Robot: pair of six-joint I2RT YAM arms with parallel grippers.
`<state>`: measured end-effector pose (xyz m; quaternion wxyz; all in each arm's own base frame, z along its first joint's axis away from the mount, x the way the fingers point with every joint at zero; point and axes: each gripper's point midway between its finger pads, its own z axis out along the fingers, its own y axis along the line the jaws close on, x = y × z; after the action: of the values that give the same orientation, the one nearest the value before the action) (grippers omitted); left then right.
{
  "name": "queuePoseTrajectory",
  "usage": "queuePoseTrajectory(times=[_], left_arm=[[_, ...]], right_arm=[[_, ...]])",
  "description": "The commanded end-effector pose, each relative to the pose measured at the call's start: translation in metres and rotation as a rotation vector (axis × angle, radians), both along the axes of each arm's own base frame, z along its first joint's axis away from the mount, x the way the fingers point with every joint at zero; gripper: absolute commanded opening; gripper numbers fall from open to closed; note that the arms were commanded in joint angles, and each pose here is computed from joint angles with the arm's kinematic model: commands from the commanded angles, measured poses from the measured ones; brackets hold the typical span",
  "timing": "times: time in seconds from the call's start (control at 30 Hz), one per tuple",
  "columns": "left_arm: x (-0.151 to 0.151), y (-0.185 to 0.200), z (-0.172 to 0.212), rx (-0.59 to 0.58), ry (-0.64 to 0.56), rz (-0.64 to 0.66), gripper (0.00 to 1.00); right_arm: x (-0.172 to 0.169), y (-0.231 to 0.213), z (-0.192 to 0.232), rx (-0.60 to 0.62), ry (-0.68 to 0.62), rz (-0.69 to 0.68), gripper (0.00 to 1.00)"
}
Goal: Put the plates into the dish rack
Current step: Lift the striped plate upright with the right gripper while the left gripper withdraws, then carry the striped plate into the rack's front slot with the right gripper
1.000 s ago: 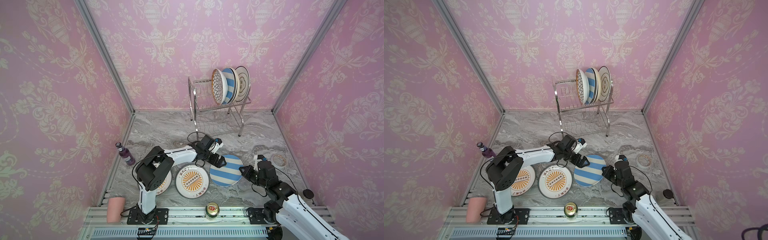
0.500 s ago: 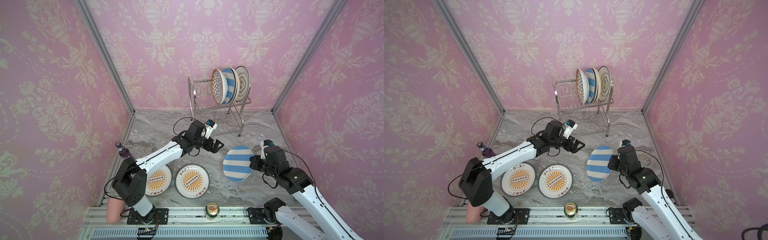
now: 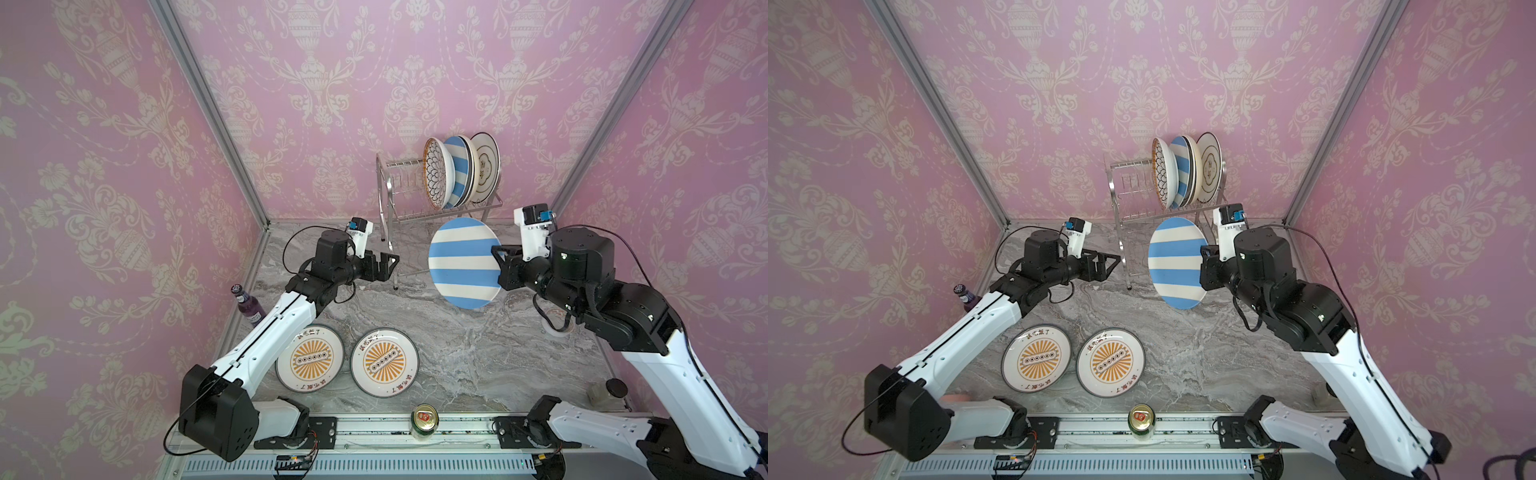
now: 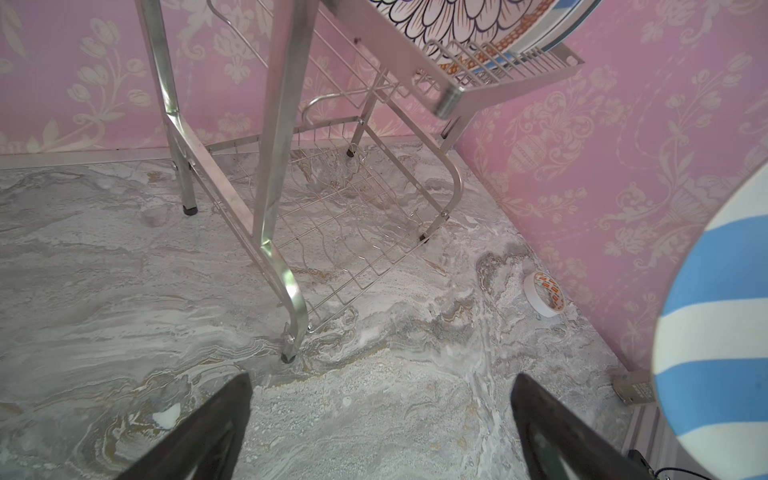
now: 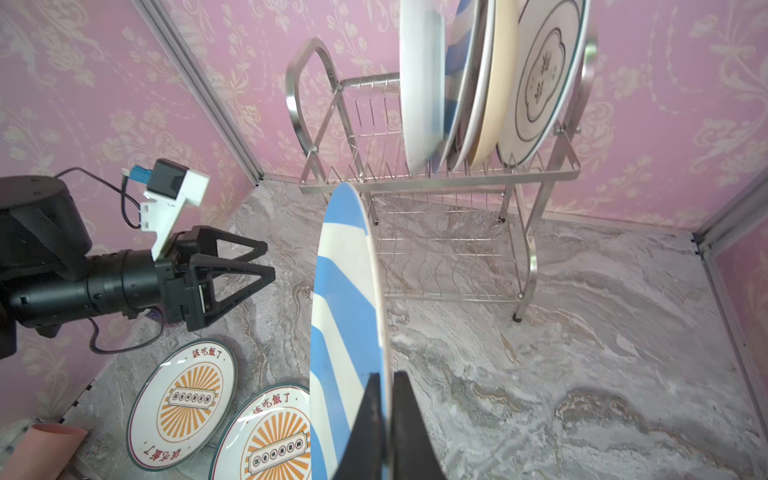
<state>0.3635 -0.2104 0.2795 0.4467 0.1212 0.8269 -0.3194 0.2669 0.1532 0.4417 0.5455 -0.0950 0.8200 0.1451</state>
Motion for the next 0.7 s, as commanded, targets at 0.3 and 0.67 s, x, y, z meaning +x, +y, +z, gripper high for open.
queuePoseTrajectory(times=[0.3, 0.67], left_arm=[[-0.016, 0.046, 0.006, 0.015, 0.071, 0.1, 0.99], [-0.014, 0.042, -0.01, -0.026, 0.136, 0.092, 0.99]], right_arm=[[0.053, 0.048, 0.082, 0.049, -0.228, 0.004, 0.0], [0.096, 0.056, 0.124, 0.022, -0.427, -0.186, 0.0]])
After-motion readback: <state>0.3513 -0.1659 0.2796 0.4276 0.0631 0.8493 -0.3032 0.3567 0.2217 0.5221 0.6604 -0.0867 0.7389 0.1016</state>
